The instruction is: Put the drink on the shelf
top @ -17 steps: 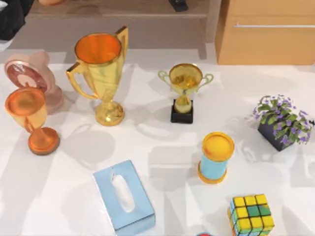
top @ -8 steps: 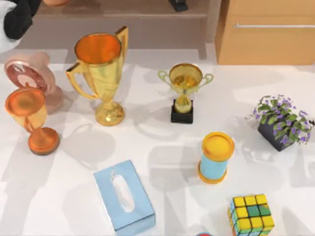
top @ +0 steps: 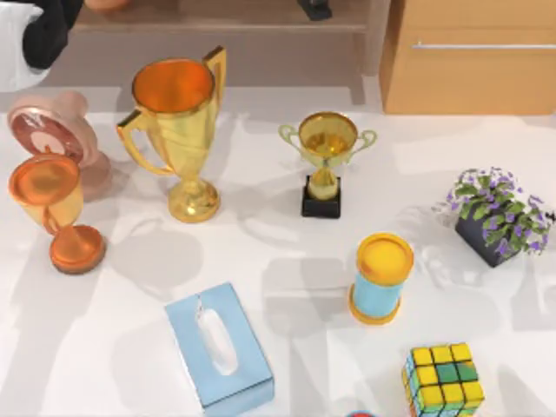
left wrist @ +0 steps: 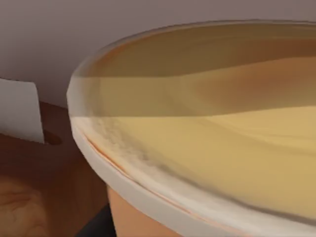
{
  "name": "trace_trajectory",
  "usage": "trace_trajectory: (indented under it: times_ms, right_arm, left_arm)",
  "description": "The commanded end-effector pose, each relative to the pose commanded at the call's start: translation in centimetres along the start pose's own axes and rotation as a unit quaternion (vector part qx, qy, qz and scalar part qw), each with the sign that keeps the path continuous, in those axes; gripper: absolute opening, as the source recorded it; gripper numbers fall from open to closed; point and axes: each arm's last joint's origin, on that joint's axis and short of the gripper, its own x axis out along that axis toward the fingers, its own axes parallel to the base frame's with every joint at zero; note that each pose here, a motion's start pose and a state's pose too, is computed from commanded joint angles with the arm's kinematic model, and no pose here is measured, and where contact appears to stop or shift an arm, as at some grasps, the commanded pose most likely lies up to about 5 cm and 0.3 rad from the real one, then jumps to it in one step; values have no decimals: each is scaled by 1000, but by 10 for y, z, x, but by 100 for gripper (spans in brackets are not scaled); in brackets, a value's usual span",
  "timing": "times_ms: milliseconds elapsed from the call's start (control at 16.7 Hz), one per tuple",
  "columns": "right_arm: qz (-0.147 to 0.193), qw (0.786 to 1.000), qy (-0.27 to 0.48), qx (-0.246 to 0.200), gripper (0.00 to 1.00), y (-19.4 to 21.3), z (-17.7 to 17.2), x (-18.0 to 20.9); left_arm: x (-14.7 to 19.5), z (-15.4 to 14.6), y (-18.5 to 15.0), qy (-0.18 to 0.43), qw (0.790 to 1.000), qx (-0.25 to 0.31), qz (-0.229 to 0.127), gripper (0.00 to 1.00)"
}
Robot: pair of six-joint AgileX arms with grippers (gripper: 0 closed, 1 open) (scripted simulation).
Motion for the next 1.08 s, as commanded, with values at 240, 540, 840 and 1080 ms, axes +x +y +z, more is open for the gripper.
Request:
trace_trajectory:
  times_ms: [240,540,840,1080]
  right_arm:
    - [0,1000,0,0,100,0,0,0]
    - [0,1000,0,0,100,0,0,0]
    - [0,1000,0,0,100,0,0,0]
    - [0,1000,0,0,100,0,0,0]
  left_arm:
    - [0,0,0,0,1000,0,0,30]
    - [0,0,0,0,1000,0,0,68]
    - [0,0,0,0,1000,0,0,100]
    - [0,0,0,0,1000,0,0,100]
